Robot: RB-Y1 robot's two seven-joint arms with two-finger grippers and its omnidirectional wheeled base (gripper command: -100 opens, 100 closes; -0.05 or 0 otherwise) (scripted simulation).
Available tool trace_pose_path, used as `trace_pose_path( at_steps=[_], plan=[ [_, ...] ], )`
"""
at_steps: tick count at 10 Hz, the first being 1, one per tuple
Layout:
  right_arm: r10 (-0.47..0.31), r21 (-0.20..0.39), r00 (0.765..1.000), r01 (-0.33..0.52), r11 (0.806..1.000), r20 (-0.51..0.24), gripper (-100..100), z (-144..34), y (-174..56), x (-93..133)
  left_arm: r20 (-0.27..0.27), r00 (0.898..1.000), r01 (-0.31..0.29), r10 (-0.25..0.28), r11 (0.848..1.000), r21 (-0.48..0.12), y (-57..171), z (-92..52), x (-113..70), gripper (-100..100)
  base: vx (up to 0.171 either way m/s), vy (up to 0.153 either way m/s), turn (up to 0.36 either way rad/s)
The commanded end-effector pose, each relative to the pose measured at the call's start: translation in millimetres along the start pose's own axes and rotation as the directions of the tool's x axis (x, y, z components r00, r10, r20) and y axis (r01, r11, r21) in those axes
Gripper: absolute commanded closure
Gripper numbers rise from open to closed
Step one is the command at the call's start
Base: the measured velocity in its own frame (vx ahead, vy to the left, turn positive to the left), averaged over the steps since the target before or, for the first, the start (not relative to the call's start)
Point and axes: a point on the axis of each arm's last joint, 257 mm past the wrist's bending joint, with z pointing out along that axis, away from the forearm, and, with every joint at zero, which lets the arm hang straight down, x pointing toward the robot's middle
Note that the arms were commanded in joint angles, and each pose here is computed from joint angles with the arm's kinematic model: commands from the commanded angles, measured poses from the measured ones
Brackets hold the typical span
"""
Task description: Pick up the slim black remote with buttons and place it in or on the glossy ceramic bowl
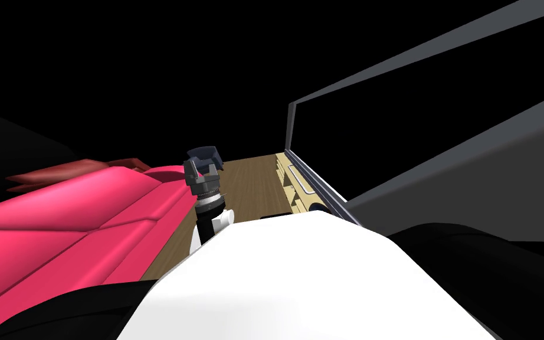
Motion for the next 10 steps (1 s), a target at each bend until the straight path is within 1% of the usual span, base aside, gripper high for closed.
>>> trace_pose_path(
  at_steps=[1, 3, 5, 6, 7, 10],
  plan=[
    [0.0, 0.0, 1.0, 0.0, 1.0, 0.0, 100, 0.0, 0.0, 0.0, 0.0, 1.0, 0.0, 0.0, 1.0, 0.0, 0.0, 0.0, 0.0, 0, 0.0, 0.0, 0.0],
    [-0.002, 0.008, 1.0, 0.002, 1.0, -0.001, 100, -0.3, -4.2, 0.5, 0.0, 1.0, 0.0, 0.0, 1.0, 0.0, 0.0, 0.0, 0.0, 0, 0.003, 0.0, 0.014],
    [-0.003, 0.006, 1.0, 0.003, 1.0, -0.001, 100, -0.4, -3.7, 0.9, 0.0, 1.0, 0.0, 0.0, 1.0, 0.0, 0.0, 0.0, 0.0, 0, 0.0, 0.0, 0.0],
    [-0.004, 0.006, 1.0, 0.004, 1.0, -0.001, 0, -0.4, -3.7, 0.9, 0.0, 1.0, 0.0, 0.0, 1.0, 0.0, 0.0, 0.0, 0.0, 0, 0.0, 0.0, 0.0],
    [-0.013, -0.009, 1.0, 0.013, 1.0, 0.002, 100, -9.7, -0.1, 3.5, 0.0, 1.0, 0.0, 0.0, 1.0, 0.0, 0.0, 0.0, 0.0, 0, 0.04, -0.009, -0.121],
    [-0.033, -0.02, 0.999, 0.033, 0.999, 0.004, 100, -22.2, -1.4, 7.3, 0.0, 1.0, 0.0, 0.0, 1.0, 0.0, 0.0, 0.0, 0.0, 0, 0.05, -0.003, -0.067]
  ],
)
